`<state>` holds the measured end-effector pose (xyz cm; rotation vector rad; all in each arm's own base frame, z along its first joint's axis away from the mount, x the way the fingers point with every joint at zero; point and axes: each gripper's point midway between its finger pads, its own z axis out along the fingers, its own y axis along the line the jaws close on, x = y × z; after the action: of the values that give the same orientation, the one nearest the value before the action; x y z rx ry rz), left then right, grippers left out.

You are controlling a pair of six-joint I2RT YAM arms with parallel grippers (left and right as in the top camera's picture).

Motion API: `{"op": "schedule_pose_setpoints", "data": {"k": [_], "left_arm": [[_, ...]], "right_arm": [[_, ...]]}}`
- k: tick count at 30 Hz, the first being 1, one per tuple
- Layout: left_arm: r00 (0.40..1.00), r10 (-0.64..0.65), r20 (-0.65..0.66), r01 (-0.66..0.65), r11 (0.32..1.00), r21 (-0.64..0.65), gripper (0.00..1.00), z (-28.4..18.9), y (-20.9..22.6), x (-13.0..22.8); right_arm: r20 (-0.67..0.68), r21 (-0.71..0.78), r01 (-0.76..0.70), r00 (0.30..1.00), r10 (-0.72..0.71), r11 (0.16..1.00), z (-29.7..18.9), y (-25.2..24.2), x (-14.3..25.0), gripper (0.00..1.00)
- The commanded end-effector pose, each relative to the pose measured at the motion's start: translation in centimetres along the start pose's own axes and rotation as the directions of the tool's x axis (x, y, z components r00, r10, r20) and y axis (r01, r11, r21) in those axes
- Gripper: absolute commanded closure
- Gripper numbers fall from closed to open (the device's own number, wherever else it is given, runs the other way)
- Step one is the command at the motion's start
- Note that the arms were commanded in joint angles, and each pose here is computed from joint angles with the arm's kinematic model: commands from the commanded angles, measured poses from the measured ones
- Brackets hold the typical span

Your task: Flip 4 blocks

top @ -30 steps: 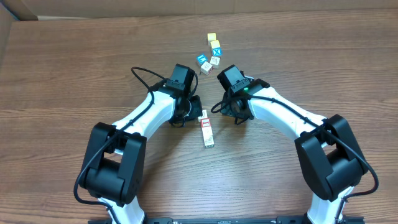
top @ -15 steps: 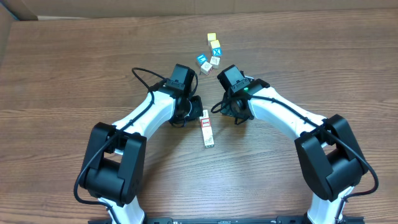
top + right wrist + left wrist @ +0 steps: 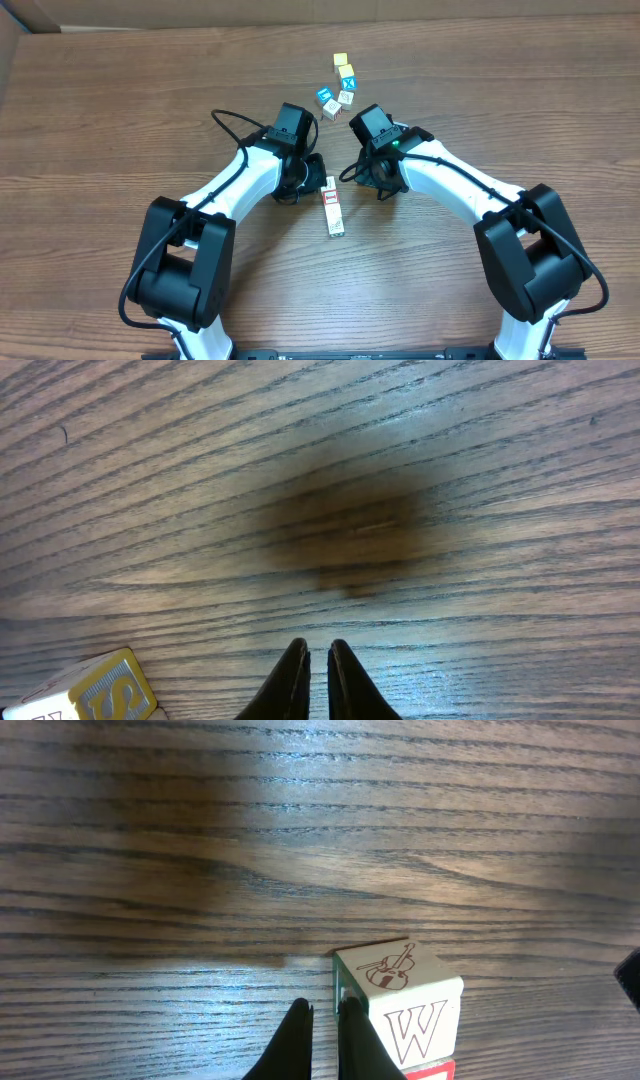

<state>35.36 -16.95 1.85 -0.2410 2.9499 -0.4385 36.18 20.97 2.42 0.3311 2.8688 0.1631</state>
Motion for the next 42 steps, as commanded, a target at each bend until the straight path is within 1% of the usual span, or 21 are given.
{"op": "schedule_pose_setpoints", "data": {"k": [1,19,24,25,27,35,39,41,42], "left_arm": [[1.000,-0.008,-0.005,0.008,1.000,0.013,0.96,0.2,-0.6,-0.1],[1.000,-0.013,-0.002,0.013,1.000,-0.005,0.96,0.2,-0.3,-0.1],[1.000,-0.003,0.025,0.003,1.000,-0.014,0.96,-0.2,-0.3,-1.0],[1.000,0.005,0.030,-0.004,1.000,-0.014,0.96,-0.4,-0.4,-1.2],[0.999,0.007,0.042,-0.006,0.999,-0.032,0.96,-0.9,-0.4,-1.7],[0.999,0.001,0.052,0.004,0.996,-0.092,0.96,-1.3,0.7,-2.0],[0.998,-0.011,0.058,0.016,0.997,-0.082,0.96,-1.5,1.1,-2.6],[0.998,0.034,0.047,-0.033,0.999,-0.030,0.96,-2.1,0.5,-3.2],[0.998,0.038,0.042,-0.037,0.999,-0.016,0.96,-2.6,0.4,-3.5]], "right_arm": [[0.003,0.005,0.002,1.000,-0.002,1.000,0.1,0.1,0.1,0.90],[0.000,0.008,0.002,1.000,-0.002,1.000,0.1,0.0,0.2,0.90],[-0.009,0.004,0.003,1.000,-0.003,1.000,0.1,0.0,0.3,0.90],[-0.017,0.000,0.003,1.000,-0.003,1.000,0.1,0.1,0.5,0.91],[-0.047,-0.007,0.004,0.999,-0.004,1.000,0.1,0.1,1.1,0.96],[-0.217,-0.048,-0.004,0.976,-0.007,0.999,-0.4,0.4,4.6,0.96],[-0.290,-0.047,-0.001,0.957,-0.013,0.999,-0.8,0.4,6.4,0.96],[-0.294,-0.022,0.015,0.955,-0.021,1.000,-1.0,-0.1,6.8,0.96],[-0.285,-0.012,0.024,0.958,-0.026,1.000,-1.2,-0.2,6.7,0.96]]}}
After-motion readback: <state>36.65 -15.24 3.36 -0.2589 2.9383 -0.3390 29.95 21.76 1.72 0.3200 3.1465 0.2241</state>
